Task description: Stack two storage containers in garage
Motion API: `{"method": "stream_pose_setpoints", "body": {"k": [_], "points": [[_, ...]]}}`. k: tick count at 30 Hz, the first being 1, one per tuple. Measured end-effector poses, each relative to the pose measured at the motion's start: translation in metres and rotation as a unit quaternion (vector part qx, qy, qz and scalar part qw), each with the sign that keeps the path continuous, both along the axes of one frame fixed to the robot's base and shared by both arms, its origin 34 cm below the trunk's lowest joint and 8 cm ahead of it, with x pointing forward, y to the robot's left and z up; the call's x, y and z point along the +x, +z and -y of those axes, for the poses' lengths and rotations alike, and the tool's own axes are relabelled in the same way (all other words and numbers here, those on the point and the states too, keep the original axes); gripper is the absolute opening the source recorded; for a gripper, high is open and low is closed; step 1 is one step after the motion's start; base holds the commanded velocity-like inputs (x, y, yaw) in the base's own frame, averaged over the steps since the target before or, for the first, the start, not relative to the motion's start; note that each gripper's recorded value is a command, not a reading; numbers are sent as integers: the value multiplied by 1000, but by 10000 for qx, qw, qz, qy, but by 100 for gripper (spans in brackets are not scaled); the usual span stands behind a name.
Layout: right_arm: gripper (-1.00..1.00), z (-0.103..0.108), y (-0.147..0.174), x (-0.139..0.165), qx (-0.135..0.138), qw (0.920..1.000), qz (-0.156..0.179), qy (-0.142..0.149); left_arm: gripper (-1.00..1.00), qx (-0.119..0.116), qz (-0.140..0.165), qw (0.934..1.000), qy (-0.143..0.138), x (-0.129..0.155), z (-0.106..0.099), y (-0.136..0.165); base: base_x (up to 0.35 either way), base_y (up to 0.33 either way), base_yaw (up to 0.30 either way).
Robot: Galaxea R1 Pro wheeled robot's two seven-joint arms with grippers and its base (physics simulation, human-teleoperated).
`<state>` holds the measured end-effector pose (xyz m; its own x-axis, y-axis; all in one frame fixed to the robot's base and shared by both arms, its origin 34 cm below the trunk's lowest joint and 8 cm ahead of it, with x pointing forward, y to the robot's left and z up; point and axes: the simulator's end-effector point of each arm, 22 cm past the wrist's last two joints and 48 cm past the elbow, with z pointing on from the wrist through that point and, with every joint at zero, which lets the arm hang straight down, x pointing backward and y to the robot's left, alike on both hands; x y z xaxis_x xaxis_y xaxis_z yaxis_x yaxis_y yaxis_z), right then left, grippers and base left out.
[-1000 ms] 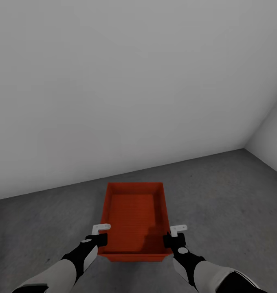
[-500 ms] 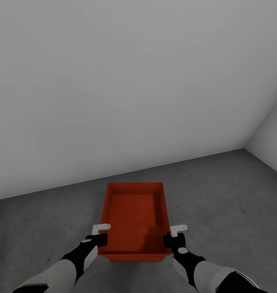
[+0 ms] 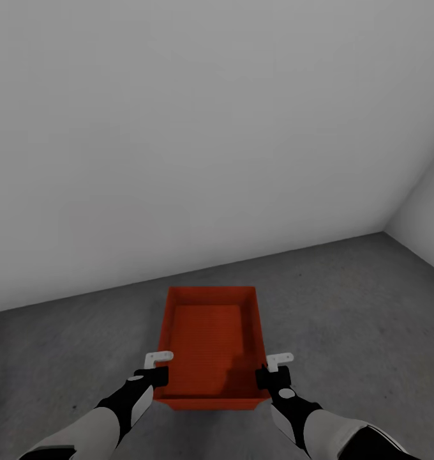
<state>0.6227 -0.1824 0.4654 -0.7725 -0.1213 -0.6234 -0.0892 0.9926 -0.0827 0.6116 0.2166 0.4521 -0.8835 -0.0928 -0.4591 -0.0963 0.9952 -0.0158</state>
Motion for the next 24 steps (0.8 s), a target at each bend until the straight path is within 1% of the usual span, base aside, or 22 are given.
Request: {"method": "stream_pose_setpoints", "body": {"k": [9, 17, 24], "points": [[-100, 0, -2, 0, -3, 10000, -1, 2, -100, -1, -1, 10000, 1, 0, 0, -2, 0, 0, 0], [-100, 0, -17, -2, -3, 10000, -1, 3, -100, -4, -1, 10000, 2, -2, 0, -17, 0, 0, 0], [-100, 0, -16, -1, -6, 10000, 4, 5, -100, -5, 4, 10000, 3, -2, 0, -17, 0, 0, 0]]}}
